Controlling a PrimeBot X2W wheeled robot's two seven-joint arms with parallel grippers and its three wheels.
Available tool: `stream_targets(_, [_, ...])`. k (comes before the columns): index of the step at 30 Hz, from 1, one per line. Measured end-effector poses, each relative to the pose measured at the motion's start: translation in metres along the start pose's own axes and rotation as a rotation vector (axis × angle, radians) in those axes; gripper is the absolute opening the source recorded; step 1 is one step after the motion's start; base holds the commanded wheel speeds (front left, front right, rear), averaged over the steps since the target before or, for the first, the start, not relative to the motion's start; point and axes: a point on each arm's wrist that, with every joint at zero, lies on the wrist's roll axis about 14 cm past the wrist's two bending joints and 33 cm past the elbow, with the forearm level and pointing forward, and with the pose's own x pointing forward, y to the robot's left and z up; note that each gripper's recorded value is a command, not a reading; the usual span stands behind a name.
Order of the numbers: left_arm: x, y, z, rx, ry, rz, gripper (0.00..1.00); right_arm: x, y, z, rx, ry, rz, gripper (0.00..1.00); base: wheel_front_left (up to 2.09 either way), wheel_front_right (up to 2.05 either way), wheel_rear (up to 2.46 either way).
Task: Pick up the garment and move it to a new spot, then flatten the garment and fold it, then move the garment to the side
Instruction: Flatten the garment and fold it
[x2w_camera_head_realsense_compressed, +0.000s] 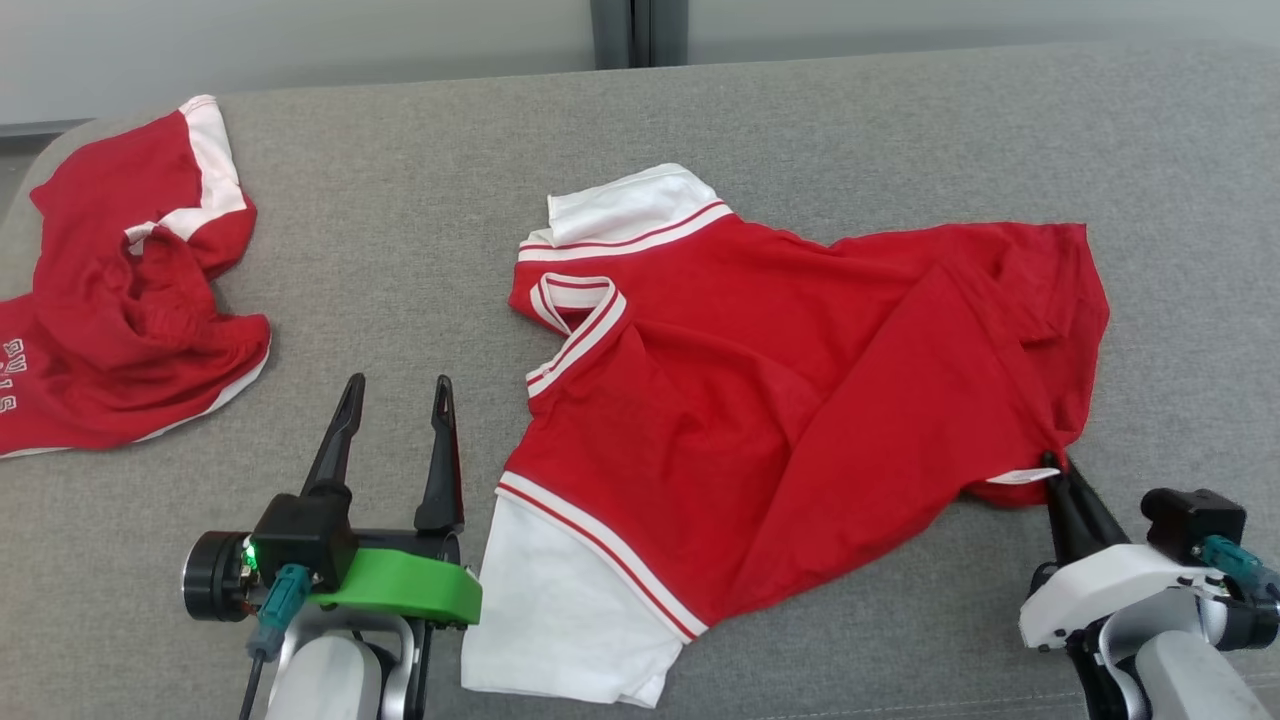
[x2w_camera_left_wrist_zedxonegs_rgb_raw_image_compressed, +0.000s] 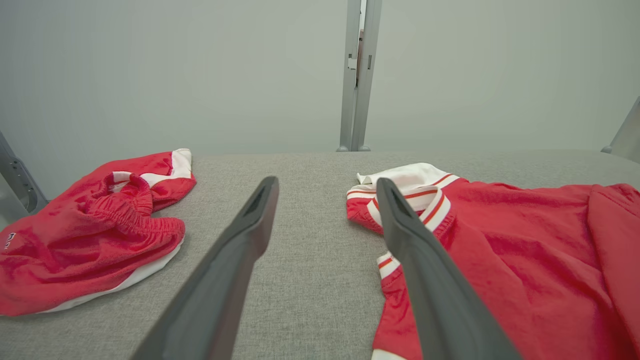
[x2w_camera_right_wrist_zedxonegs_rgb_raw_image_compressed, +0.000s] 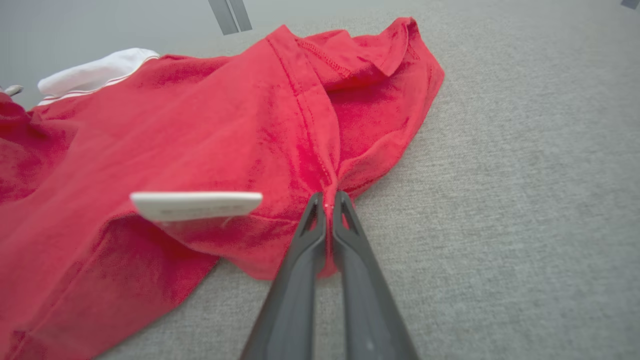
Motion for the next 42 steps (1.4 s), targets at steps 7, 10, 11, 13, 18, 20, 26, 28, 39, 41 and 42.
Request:
stream_targets(7, [0.002, -0.011, 0.002, -0.006, -0.008, -0.030, 1.00, -0.008, -0.028, 0.029, -0.026, -0.084, -0.065, 0.00, 0.00, 0.00, 0.00])
stream_targets(10, [0.002, -0.012, 0.004, -0.008, -0.011, -0.034, 1.00, -0.011, -0.031, 0.030, -0.031, -0.088, -0.071, 0.00, 0.00, 0.00, 0.00])
stream_targets(11, [0.002, -0.012, 0.004, -0.010, -0.012, -0.034, 1.00, -0.013, -0.030, 0.029, -0.031, -0.085, -0.070, 0.00, 0.00, 0.00, 0.00])
stream_targets(13, [0.001, -0.012, 0.005, -0.013, -0.013, -0.034, 1.00, -0.016, -0.029, 0.023, -0.030, -0.071, -0.067, 0.00, 0.00, 0.00, 0.00])
stream_targets(18, [-0.001, -0.010, 0.005, -0.013, -0.012, -0.024, 1.00, -0.024, -0.032, 0.015, -0.026, -0.052, -0.075, 1.00, 0.00, 0.00, 0.00])
stream_targets(20, [-0.002, -0.009, 0.004, -0.013, -0.010, -0.021, 1.00, -0.024, -0.034, 0.020, -0.031, -0.069, -0.079, 1.00, 0.00, 0.00, 0.00])
stream_targets(26, [-0.004, -0.011, 0.002, -0.015, -0.003, -0.026, 1.00, -0.018, -0.031, 0.042, -0.071, -0.124, -0.053, 1.00, 0.00, 0.00, 0.00])
stream_targets(28, [-0.004, -0.012, 0.001, -0.018, -0.001, -0.028, 1.00, -0.011, -0.028, 0.049, -0.087, -0.139, -0.039, 1.00, 0.00, 0.00, 0.00])
stream_targets(39, [-0.008, -0.005, 0.002, -0.020, -0.001, -0.001, 1.00, -0.009, -0.034, 0.018, -0.100, -0.030, -0.037, 1.00, 0.00, 0.00, 0.00])
stream_targets(41, [-0.008, -0.004, 0.001, -0.019, 0.000, 0.004, 1.00, -0.013, -0.035, 0.011, -0.086, -0.017, -0.044, 1.00, 0.00, 0.00, 0.00])
stream_targets(42, [-0.008, -0.004, 0.001, -0.020, 0.001, 0.004, 1.00, -0.016, -0.034, 0.009, -0.080, -0.012, -0.045, 1.00, 0.00, 0.00, 0.00])
